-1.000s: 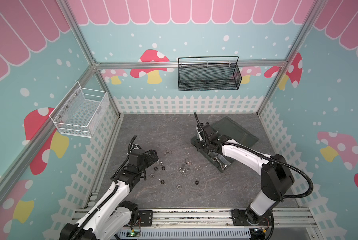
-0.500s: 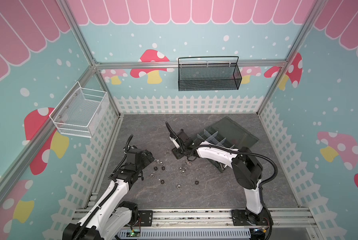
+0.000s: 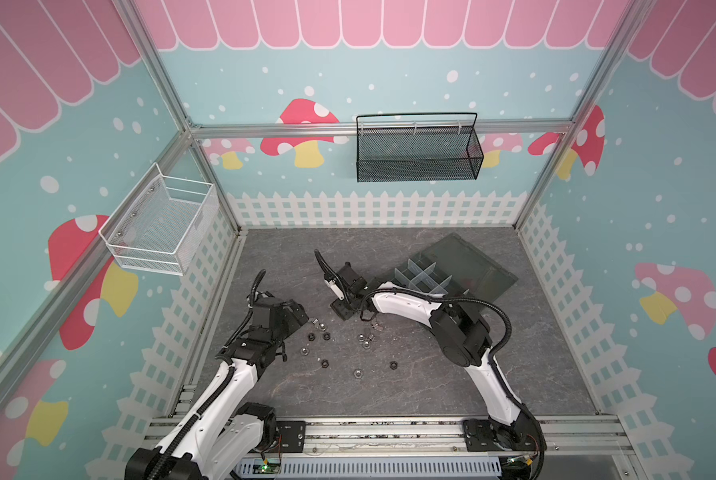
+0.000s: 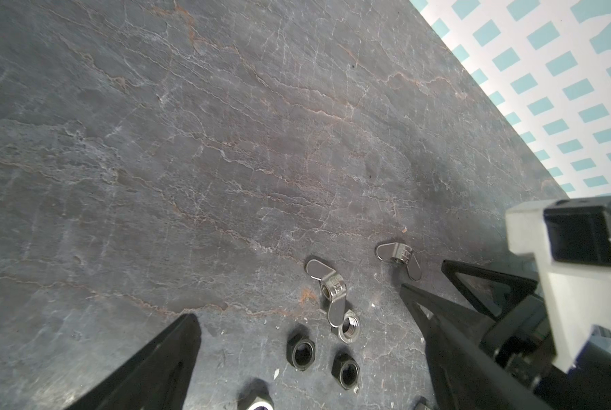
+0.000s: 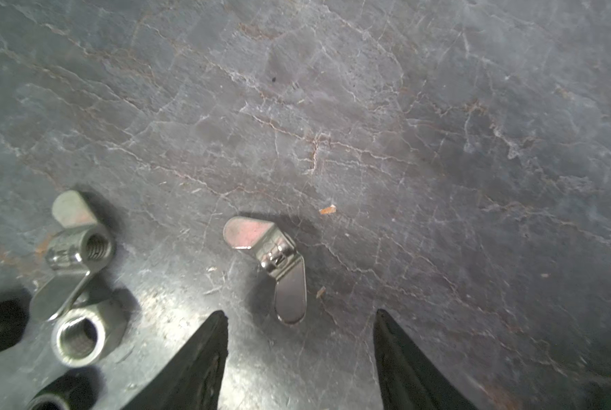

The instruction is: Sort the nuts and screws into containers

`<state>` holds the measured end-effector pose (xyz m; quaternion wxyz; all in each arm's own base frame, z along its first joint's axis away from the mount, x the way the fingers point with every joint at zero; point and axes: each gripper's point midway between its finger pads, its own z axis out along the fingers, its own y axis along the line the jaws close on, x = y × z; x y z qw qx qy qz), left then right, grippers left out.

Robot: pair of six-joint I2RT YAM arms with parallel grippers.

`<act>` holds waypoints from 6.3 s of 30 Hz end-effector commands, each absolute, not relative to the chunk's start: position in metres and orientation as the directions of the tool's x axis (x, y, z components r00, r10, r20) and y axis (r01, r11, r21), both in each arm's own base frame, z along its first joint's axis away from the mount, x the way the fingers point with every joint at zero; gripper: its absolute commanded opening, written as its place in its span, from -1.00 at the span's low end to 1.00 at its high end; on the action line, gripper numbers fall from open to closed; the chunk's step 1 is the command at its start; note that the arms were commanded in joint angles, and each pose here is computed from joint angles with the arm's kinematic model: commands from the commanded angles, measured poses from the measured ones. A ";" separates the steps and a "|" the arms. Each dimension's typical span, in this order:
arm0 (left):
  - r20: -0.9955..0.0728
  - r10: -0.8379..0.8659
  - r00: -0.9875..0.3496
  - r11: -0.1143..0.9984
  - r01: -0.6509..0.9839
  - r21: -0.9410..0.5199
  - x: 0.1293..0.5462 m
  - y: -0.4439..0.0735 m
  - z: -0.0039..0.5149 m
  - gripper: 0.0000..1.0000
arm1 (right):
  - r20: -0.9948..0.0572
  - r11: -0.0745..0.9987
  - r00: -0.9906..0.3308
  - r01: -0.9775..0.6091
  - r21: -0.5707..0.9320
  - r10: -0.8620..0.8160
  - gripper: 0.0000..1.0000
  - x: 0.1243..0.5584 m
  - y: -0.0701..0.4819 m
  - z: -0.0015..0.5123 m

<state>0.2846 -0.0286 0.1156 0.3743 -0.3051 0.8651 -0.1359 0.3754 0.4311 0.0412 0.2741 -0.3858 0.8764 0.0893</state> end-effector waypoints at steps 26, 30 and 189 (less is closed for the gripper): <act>-0.556 -0.651 -0.517 0.759 -0.429 -0.489 0.290 -0.029 0.120 1.00 | -0.432 0.720 -0.651 -0.694 0.005 -0.624 -0.19 0.381 0.439 -0.011; -0.558 -0.658 -0.506 0.753 -0.436 -0.493 0.288 -0.027 0.119 0.99 | -0.418 0.730 -0.663 -0.683 -0.002 -0.621 -0.32 0.379 0.433 -0.014; -0.509 -0.778 -0.369 0.620 -0.584 -0.524 0.259 0.006 0.085 1.00 | -0.449 0.565 -0.499 -0.825 -0.017 -0.741 -0.16 0.318 0.512 0.005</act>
